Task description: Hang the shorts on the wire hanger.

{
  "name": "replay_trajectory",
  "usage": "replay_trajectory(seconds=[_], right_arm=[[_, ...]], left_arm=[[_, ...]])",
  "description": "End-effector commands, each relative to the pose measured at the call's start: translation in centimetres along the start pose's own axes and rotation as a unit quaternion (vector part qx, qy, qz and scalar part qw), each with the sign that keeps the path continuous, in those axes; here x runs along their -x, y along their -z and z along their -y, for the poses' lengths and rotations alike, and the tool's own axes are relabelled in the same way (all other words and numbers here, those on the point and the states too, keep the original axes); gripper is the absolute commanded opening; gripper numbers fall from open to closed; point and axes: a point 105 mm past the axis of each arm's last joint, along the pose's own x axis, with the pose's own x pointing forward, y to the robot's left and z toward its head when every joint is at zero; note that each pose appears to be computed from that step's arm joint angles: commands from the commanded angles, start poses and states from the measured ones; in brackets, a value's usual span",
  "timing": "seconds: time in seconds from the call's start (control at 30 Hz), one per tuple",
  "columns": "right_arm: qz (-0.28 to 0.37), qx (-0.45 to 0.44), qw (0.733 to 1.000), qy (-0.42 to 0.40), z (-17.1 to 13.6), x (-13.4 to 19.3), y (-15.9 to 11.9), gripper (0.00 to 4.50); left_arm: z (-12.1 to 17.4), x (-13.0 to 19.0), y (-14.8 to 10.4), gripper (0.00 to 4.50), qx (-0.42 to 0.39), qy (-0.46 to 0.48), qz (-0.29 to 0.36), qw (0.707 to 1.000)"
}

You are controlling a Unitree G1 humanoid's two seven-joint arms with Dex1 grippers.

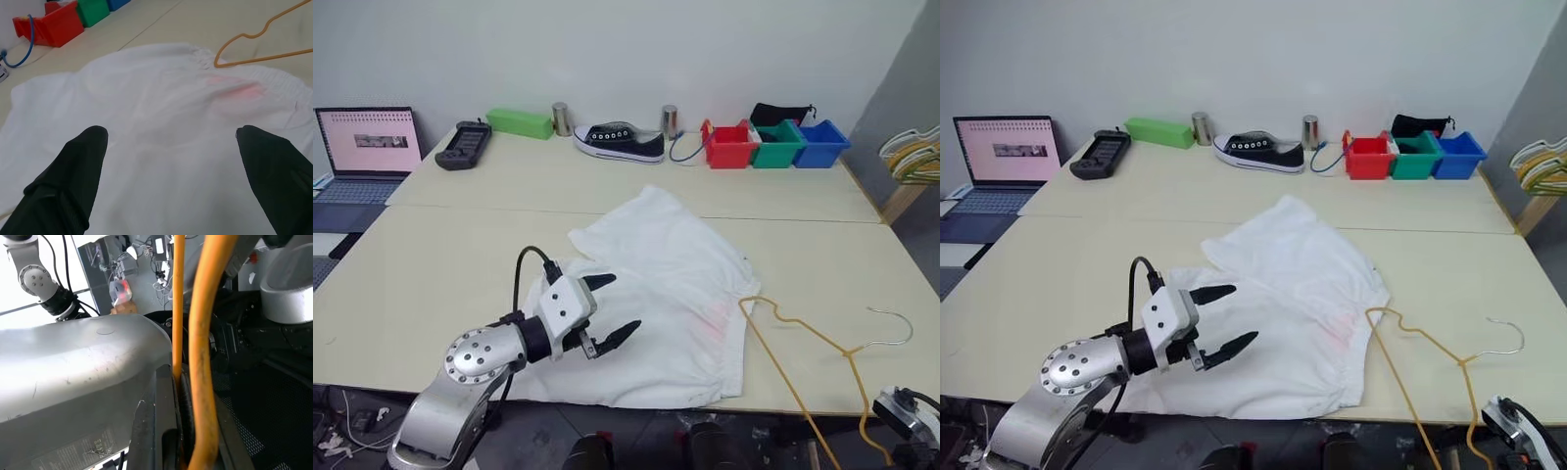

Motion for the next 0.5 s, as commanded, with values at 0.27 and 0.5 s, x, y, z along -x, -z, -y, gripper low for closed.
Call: replay_trajectory(seconds=[0.27, 0.5], right_arm=[[0.012, -0.014, 1.0, -0.002, -0.7, 0.8, 1.6, 0.0], [0.009, -0.006, 1.0, -0.009, -1.5, 0.6, 2.3, 0.0]], left_arm=[[0.4, -0.5, -0.6, 4.47, -0.012, 0.02, 0.019, 1.0], [0.5, -0.7, -0.6, 4.47, -0.012, 0.027, 0.022, 0.999]])
